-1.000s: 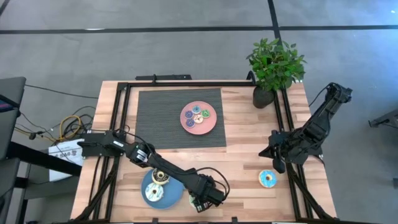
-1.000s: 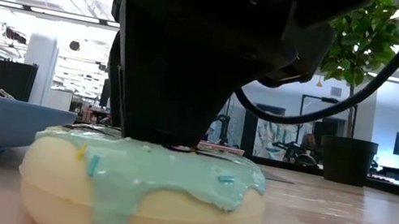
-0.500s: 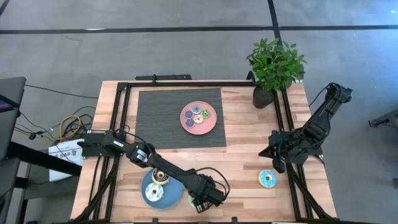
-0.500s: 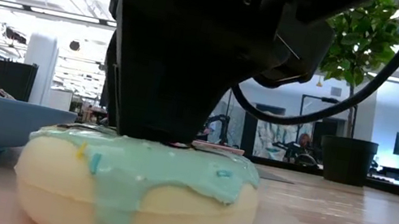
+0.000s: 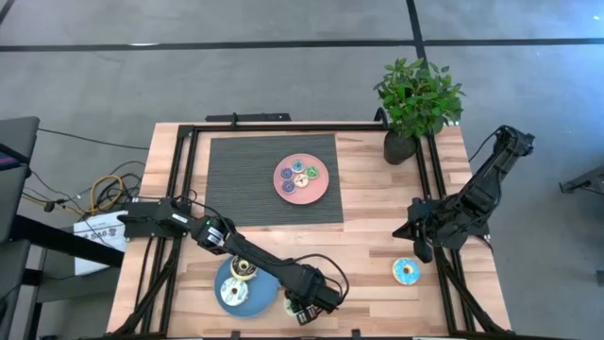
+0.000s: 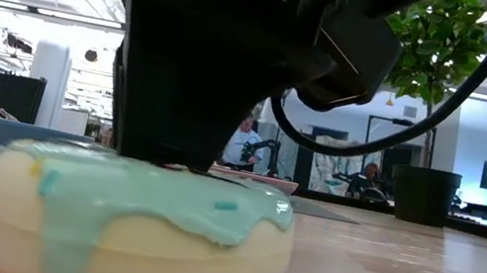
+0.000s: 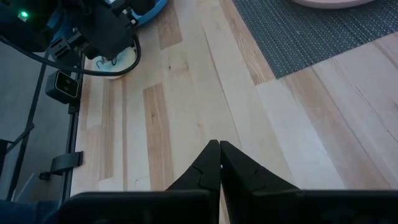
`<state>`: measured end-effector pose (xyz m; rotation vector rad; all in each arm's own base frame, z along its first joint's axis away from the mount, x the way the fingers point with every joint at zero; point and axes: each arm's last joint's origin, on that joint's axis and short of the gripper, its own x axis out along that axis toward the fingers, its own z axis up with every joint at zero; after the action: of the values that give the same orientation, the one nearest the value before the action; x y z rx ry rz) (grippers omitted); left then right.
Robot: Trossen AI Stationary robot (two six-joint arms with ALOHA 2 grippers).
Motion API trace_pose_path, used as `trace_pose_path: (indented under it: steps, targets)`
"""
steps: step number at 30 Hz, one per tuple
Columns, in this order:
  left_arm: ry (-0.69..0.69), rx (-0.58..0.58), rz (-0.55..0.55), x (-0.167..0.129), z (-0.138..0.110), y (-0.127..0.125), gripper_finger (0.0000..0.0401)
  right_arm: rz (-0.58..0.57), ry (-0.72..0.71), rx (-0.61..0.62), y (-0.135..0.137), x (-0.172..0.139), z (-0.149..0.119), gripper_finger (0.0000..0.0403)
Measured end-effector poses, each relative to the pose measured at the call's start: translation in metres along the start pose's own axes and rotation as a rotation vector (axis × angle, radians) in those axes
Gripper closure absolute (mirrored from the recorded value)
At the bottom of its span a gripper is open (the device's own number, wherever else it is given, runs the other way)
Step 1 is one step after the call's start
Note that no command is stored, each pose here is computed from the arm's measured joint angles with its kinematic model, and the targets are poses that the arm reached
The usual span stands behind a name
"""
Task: Pick & Place donuts
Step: Put the big light green donut on the blue plate
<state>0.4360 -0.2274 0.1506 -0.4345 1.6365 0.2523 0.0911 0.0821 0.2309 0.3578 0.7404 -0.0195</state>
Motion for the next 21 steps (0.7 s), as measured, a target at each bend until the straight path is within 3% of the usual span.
trace_pose_path:
  steps: [14, 21]
  targets:
    - [-0.017, -0.051, -0.053, -0.016, 0.001, -0.004, 0.0244, 0.0, 0.0, 0.0, 0.0, 0.0, 0.0, 0.0403]
    - [0.034, -0.156, 0.025, -0.044, -0.012, 0.01, 0.0244, -0.001, 0.0, -0.001, 0.0, 0.0, 0.0, 0.0403]
